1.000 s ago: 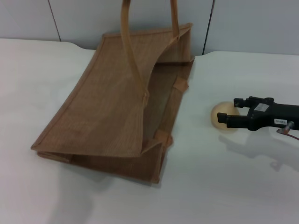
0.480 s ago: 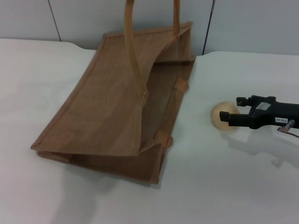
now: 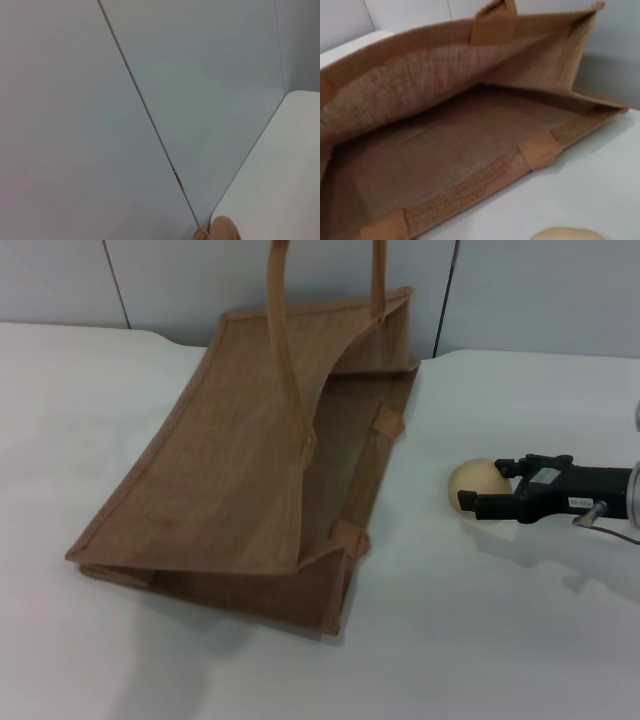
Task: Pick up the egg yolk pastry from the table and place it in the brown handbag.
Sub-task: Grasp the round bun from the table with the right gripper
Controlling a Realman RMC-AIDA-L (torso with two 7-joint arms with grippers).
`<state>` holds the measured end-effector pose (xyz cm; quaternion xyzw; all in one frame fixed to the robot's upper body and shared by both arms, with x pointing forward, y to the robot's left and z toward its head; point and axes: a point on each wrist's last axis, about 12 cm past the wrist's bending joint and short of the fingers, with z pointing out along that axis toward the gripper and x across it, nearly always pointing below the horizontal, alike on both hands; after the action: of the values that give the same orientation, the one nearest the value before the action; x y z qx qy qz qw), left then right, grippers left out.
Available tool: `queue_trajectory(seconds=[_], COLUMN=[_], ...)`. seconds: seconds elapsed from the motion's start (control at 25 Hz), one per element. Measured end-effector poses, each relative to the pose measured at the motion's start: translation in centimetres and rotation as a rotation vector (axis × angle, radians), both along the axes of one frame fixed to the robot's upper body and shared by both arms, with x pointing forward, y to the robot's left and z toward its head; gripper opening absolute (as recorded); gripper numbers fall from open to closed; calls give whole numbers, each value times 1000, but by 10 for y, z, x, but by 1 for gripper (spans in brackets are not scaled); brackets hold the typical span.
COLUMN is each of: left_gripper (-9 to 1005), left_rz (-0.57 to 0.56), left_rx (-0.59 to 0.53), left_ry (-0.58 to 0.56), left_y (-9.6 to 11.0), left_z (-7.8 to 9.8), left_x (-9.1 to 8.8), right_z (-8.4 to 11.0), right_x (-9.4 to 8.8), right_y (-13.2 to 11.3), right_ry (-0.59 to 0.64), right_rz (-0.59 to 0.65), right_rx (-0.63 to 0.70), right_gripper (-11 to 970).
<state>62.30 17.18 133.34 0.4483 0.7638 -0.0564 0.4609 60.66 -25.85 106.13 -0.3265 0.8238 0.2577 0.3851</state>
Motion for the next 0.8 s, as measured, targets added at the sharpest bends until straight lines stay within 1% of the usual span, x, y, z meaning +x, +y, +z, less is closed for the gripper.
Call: queue_trajectory(seconds=[0.16, 0.36, 0.56, 0.8], left_gripper=[111, 111, 111, 111], left_rz=[0, -7, -13, -23], left_rx=[0, 1, 1, 8], left_ry=[0, -5, -8, 0], left_y=[0, -3, -5, -9], left_z=[0, 2, 3, 2], left_x=[0, 0, 0, -1], right_z=[1, 1, 1, -2], right_x=[3, 10, 15, 16], right_y=[3, 3, 9, 12], right_ry=[-6, -18, -23, -16], right_rz=[-1, -39, -52, -58], right_rx=[-4, -32, -50, -58], right_gripper=[828, 826, 825, 823])
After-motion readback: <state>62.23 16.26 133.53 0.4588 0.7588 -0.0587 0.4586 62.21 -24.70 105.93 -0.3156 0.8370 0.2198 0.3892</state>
